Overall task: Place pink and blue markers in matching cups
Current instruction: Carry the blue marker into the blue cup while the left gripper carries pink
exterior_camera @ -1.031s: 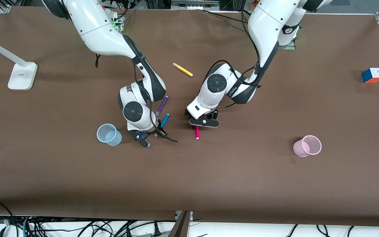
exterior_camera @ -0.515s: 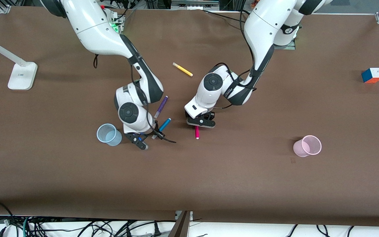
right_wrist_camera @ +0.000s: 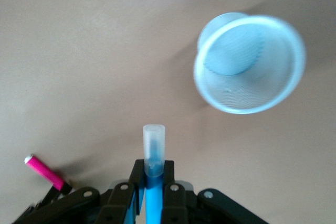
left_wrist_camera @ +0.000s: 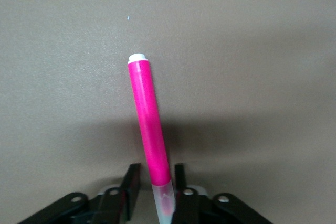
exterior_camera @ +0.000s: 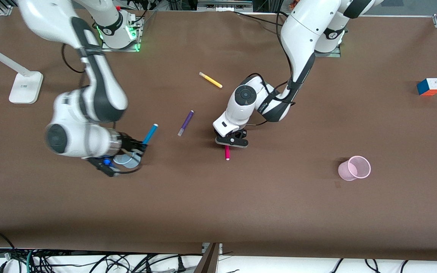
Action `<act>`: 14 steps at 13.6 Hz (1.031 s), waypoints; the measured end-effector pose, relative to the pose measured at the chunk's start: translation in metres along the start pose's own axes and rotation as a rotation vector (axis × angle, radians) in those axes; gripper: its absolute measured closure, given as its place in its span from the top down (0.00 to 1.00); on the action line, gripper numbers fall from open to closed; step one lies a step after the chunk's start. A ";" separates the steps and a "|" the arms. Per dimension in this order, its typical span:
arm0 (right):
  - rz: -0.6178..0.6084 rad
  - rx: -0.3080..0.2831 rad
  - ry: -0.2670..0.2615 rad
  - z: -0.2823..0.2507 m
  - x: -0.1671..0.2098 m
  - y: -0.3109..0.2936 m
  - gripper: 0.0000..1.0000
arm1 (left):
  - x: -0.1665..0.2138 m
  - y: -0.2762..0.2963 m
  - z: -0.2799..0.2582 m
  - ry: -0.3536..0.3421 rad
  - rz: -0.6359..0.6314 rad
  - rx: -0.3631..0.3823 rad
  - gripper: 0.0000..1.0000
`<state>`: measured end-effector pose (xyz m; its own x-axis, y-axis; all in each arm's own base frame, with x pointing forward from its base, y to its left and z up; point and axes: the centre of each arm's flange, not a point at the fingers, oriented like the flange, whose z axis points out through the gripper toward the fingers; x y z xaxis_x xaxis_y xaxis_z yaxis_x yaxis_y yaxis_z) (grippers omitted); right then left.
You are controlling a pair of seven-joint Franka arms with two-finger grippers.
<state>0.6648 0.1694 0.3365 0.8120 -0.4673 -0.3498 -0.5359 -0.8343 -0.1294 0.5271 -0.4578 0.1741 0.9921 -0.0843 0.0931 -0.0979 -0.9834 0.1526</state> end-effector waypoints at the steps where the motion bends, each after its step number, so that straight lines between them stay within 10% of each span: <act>1: 0.007 0.038 -0.036 -0.007 0.010 0.014 0.17 | 0.000 0.000 0.000 0.001 0.000 0.000 0.17; 8: 0.093 0.420 -0.318 -0.006 0.095 0.134 0.17 | 0.032 -0.031 -0.026 -0.060 0.169 0.095 0.18; 14: 0.115 0.515 -0.433 0.053 0.112 0.141 0.17 | 0.065 -0.079 -0.105 -0.296 0.483 0.289 0.18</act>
<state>0.6680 0.0154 0.2299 0.6352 -0.2959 -0.7134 -0.7419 -0.4906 -0.4571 0.5912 -0.3686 0.2717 0.8254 -0.5291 -0.1970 -0.5553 -0.8237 -0.1142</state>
